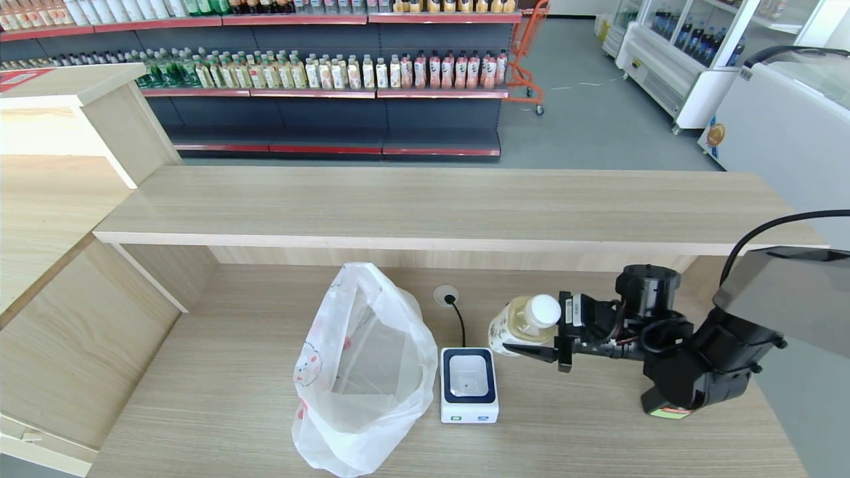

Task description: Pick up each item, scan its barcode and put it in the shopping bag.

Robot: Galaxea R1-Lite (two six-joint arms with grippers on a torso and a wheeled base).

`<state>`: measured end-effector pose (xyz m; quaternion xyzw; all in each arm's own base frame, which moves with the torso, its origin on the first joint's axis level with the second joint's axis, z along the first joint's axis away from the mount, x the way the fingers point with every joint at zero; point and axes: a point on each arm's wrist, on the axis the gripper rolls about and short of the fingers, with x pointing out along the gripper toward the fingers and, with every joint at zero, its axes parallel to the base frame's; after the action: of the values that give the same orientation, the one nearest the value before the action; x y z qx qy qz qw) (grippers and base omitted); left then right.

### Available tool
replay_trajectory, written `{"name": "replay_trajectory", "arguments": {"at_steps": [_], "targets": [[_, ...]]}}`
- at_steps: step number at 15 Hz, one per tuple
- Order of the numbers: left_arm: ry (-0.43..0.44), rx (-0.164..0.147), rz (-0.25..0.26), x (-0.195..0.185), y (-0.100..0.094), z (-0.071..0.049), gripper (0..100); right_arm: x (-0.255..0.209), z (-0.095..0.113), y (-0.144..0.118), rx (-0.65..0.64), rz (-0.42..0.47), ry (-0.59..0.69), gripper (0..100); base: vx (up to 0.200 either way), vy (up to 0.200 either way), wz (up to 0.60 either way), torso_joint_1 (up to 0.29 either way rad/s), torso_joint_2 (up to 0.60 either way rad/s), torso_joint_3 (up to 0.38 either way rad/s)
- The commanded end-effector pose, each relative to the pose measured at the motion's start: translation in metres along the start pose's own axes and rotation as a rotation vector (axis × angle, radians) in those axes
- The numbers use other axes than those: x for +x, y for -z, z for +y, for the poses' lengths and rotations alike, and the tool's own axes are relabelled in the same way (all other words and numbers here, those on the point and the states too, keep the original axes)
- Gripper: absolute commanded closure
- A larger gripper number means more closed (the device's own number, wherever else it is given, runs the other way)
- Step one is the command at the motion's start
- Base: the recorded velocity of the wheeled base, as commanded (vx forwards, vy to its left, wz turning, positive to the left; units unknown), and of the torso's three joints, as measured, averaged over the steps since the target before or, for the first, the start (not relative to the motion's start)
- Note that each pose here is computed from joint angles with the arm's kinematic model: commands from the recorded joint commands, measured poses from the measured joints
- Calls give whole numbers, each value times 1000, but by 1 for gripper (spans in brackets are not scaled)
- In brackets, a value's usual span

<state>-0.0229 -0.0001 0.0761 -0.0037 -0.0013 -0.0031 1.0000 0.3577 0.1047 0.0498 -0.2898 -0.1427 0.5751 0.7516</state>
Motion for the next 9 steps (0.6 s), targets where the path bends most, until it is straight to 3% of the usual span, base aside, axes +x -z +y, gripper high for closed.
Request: {"name": "replay_trajectory", "arguments": {"at_steps": [1, 9], "targets": [[0, 0, -1, 0, 0, 0, 0, 19, 9, 14, -11, -31, -54, 100, 0, 0, 0, 0, 0, 0], [0, 0, -1, 0, 0, 0, 0, 42, 8, 28, -118, -144, -135, 100, 0, 0, 0, 0, 0, 0]]}}
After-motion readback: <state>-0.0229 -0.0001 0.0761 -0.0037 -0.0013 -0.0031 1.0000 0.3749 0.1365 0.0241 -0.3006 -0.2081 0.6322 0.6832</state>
